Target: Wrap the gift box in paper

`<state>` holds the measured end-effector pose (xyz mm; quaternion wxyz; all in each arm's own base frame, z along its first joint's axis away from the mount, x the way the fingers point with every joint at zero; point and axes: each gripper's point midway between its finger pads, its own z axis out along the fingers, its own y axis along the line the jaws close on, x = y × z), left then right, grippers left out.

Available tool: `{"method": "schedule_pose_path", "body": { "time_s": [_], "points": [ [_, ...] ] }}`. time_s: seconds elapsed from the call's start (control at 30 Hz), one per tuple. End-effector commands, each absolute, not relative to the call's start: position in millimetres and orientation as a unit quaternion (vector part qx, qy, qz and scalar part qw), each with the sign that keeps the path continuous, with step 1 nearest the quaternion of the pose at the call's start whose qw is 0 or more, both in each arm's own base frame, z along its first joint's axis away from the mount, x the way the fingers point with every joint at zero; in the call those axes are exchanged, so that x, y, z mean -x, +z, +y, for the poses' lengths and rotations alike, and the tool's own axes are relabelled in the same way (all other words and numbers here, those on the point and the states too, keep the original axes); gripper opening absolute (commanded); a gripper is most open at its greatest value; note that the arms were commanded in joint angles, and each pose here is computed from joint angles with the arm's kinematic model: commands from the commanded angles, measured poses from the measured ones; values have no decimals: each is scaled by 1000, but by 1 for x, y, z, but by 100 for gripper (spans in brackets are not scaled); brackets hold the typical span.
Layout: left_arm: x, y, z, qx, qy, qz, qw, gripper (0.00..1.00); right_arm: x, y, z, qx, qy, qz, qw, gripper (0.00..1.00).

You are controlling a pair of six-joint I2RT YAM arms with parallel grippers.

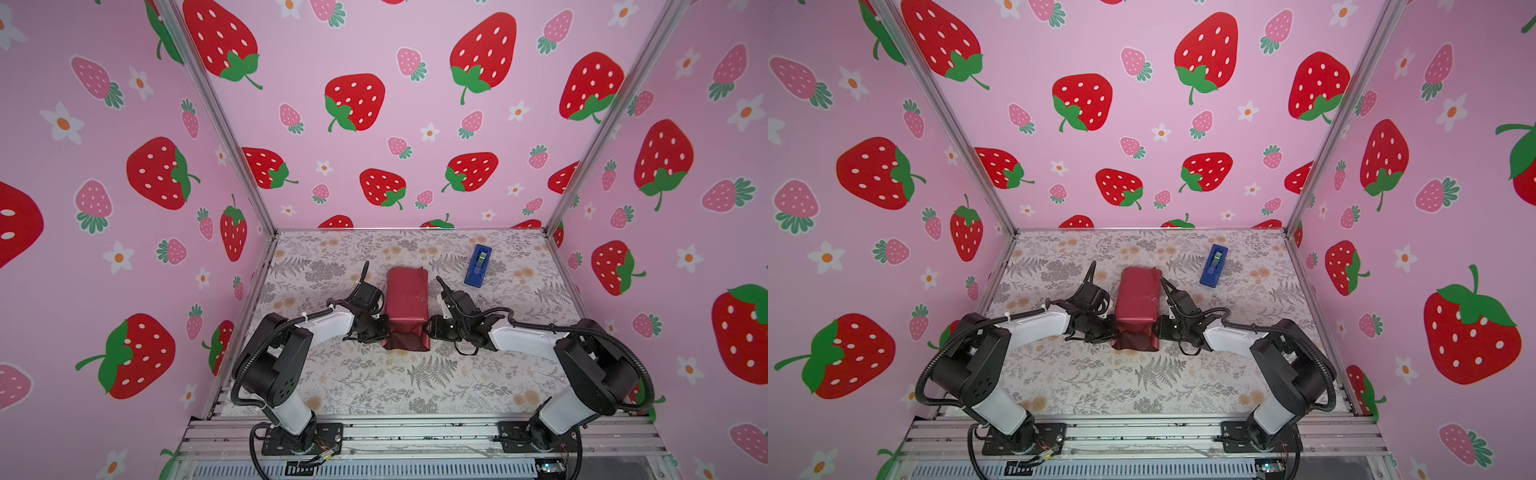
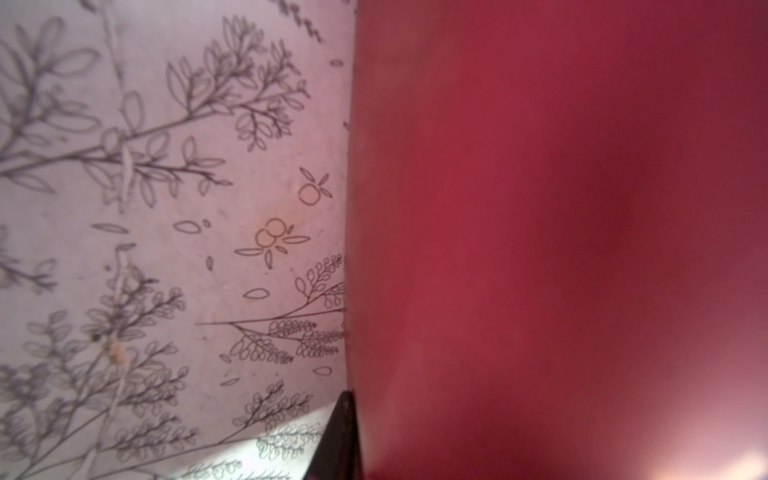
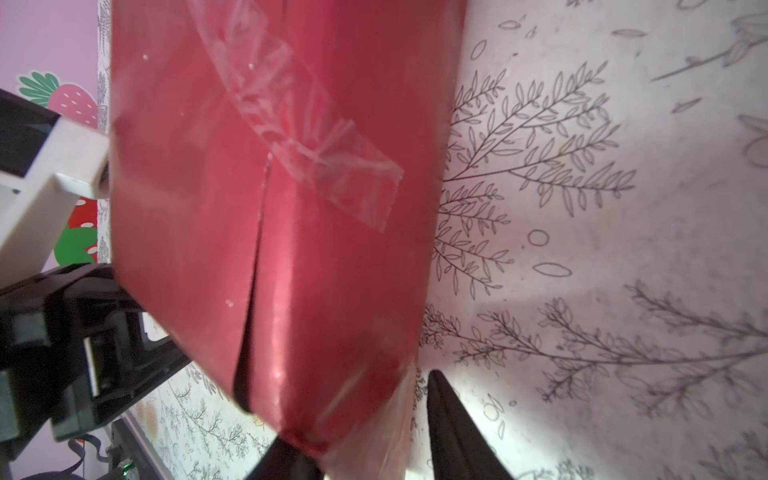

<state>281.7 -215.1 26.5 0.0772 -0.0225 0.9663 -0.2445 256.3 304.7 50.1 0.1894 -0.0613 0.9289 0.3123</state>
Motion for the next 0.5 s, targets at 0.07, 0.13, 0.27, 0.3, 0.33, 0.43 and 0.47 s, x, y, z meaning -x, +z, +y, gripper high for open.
{"method": "schedule_pose_path", "body": {
  "time_s": [0.07, 0.13, 0.27, 0.3, 0.33, 0.43, 0.47],
  "points": [
    [-284, 33, -215, 25, -236, 968, 86, 18, -265, 39, 306, 59, 300, 930, 205, 31],
    [-284, 32, -214, 26, -233, 968, 86, 18, -269, 37, 306, 58, 294, 931, 209, 25],
    [-288, 38, -210, 29, -221, 970, 99, 23, -270, 32, 303, 62, 281, 934, 213, 11],
    [-290, 40, -209, 29, -217, 970, 104, 25, -270, 31, 303, 63, 281, 934, 213, 10],
    [-292, 42, -207, 29, -211, 971, 109, 27, -269, 30, 302, 65, 279, 935, 211, 9],
    [-300, 50, -205, 26, -199, 971, 127, 33, -267, 29, 299, 68, 273, 936, 211, 6],
    [-303, 54, -204, 23, -196, 971, 132, 35, -266, 28, 298, 69, 270, 937, 210, 6]
  ]
}}
